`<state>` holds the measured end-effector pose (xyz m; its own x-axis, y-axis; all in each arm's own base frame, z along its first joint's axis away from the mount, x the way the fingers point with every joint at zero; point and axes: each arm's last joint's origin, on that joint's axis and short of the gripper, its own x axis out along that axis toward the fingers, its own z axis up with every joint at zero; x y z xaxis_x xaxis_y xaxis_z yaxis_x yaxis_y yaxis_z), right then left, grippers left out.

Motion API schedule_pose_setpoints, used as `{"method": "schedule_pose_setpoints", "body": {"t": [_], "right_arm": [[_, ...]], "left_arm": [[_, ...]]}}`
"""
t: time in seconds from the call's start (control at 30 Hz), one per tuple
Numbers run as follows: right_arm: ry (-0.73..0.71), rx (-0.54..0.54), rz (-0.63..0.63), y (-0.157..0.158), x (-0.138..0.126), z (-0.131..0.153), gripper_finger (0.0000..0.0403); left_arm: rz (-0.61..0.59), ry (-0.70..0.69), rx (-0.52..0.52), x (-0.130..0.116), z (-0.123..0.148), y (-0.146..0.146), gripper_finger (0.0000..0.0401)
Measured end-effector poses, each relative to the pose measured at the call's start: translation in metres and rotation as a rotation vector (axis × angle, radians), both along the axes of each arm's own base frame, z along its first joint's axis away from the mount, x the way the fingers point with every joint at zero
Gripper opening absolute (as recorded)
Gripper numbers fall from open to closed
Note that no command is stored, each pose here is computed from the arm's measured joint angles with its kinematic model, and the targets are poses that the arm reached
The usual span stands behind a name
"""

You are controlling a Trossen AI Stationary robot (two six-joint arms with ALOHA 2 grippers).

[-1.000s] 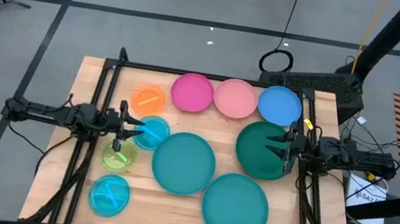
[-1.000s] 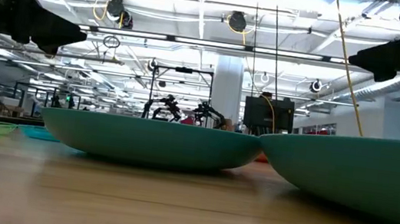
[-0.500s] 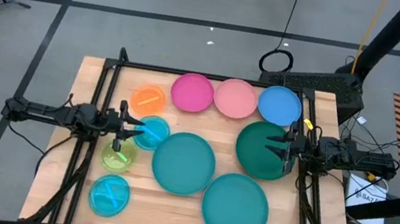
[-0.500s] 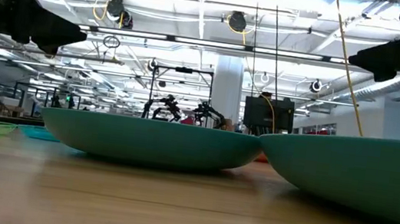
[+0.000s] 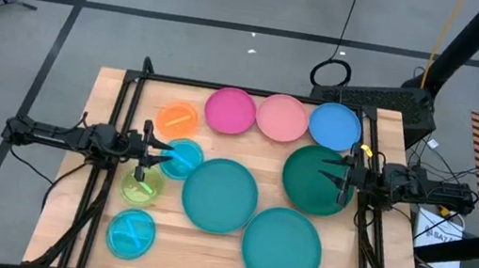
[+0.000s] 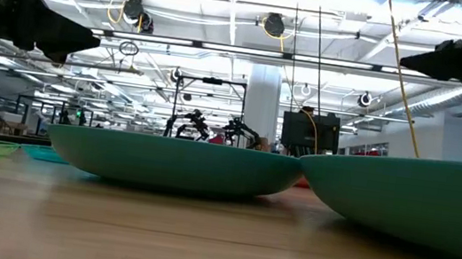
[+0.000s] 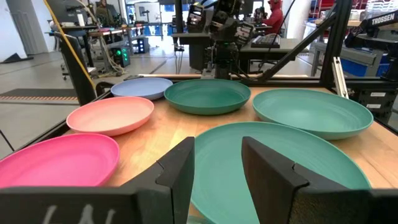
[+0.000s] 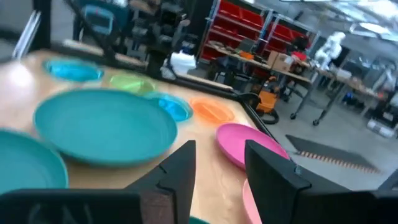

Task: Stack plastic plates
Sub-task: Stack the top dark blue plate on top of the green plate

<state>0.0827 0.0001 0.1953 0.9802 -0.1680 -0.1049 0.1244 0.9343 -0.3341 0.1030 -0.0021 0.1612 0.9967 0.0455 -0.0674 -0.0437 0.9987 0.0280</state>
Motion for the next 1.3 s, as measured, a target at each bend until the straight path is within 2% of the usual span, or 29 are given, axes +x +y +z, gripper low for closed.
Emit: {"method": "schedule_pose_setpoints", "body": {"t": [0.13,0.27,0.4,0.47,0.57,0.63,0.83,0.97,1.07,1.17,1.3], "right_arm": [[0.018,-0.078,0.008,0.0,0.0,0.0,0.0132],[0.018,-0.093,0.003,0.0,0.0,0.0,0.0132],[0.018,-0.114,-0.074,-0.002,-0.001,0.0,0.0132],[0.008,-0.044,-0.077,-0.002,0.0,0.0,0.0132],[-0.055,0.178,-0.098,-0.002,0.0,0.002,0.0132],[-0.096,0.263,-0.103,-0.002,0.0,0.004,0.0132],[-0.253,0.192,-0.08,-0.002,0.0,0.021,0.0126],[-0.356,0.206,-0.071,-0.002,-0.001,0.031,0.0123],[-0.412,0.283,-0.062,-0.002,-0.002,0.035,0.0123],[-0.443,0.44,-0.05,-0.002,-0.002,0.035,0.0123],[-0.444,0.48,-0.048,-0.002,-0.001,0.034,0.0123]], "left_arm": [[0.0,0.0,0.0,0.0,0.0,0.0,0.0141],[0.0,-0.001,0.0,0.0,0.0,0.0,0.0141],[0.0,0.0,0.0,0.0,0.0,0.0,0.0141],[0.001,-0.001,0.0,0.0,0.0,0.0,0.0141],[0.0,-0.001,0.0,0.0,0.0,0.0,0.0141],[0.0,-0.001,0.0,0.0,0.0,0.0,0.0141],[0.0,-0.004,0.0,0.0,0.0,0.0,0.0141],[0.0,-0.005,0.0,0.0,0.0,0.0,0.0141],[0.0,-0.005,0.0,0.0,0.001,0.0,0.0141],[0.001,-0.006,0.0,0.0,0.001,0.0,0.0141],[0.045,-0.011,0.024,0.0,0.001,0.001,0.0141]]}}
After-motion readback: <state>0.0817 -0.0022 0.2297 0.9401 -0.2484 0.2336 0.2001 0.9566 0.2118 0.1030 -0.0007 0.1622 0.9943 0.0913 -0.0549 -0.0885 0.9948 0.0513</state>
